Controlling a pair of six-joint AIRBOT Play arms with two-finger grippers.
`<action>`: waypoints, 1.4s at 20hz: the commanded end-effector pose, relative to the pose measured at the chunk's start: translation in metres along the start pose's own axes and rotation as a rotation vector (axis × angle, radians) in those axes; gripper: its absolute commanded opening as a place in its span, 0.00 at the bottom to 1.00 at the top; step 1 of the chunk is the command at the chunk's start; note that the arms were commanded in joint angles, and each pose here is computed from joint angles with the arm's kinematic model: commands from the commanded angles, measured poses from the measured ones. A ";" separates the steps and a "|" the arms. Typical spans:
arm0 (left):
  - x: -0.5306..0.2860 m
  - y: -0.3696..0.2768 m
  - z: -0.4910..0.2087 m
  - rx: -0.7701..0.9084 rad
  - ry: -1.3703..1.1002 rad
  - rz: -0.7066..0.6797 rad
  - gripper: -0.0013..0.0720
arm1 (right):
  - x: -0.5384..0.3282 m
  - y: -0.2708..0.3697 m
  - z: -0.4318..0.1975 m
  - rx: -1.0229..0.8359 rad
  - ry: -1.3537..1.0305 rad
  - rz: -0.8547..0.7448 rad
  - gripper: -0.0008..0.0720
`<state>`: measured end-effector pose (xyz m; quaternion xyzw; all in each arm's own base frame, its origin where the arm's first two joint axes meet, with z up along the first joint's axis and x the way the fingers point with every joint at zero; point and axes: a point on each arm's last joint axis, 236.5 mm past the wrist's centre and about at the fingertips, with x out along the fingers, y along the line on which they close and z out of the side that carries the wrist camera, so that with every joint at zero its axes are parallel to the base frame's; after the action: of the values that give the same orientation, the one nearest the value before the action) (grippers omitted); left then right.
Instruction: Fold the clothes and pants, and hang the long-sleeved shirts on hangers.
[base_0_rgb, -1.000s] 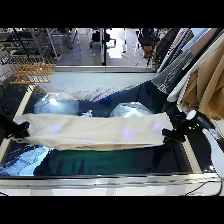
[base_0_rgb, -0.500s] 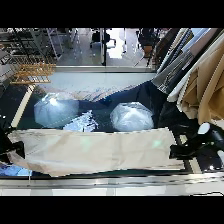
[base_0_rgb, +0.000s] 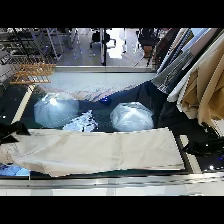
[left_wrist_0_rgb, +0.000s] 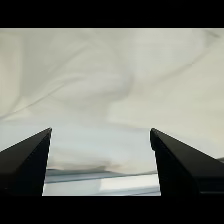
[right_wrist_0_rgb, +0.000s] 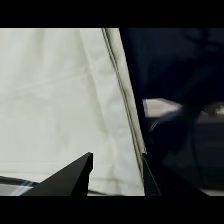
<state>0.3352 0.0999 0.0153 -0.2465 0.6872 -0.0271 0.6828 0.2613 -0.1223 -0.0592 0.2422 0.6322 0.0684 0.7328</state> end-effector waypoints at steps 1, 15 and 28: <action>-0.025 -0.059 0.013 0.056 -0.124 -0.202 0.95 | 0.023 -0.019 0.012 -0.008 -0.059 0.125 0.51; 0.105 -0.169 -0.064 0.338 0.145 -0.228 0.03 | -0.052 -0.068 0.082 0.050 -0.179 -0.360 0.02; 0.130 -0.190 -0.069 0.450 0.139 -0.190 0.03 | 0.010 0.295 0.021 -0.442 -0.050 -0.050 0.02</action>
<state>0.3278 -0.1562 -0.0509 -0.1388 0.6918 -0.2622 0.6584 0.3625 0.0139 0.0764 0.0894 0.5773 0.1032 0.8050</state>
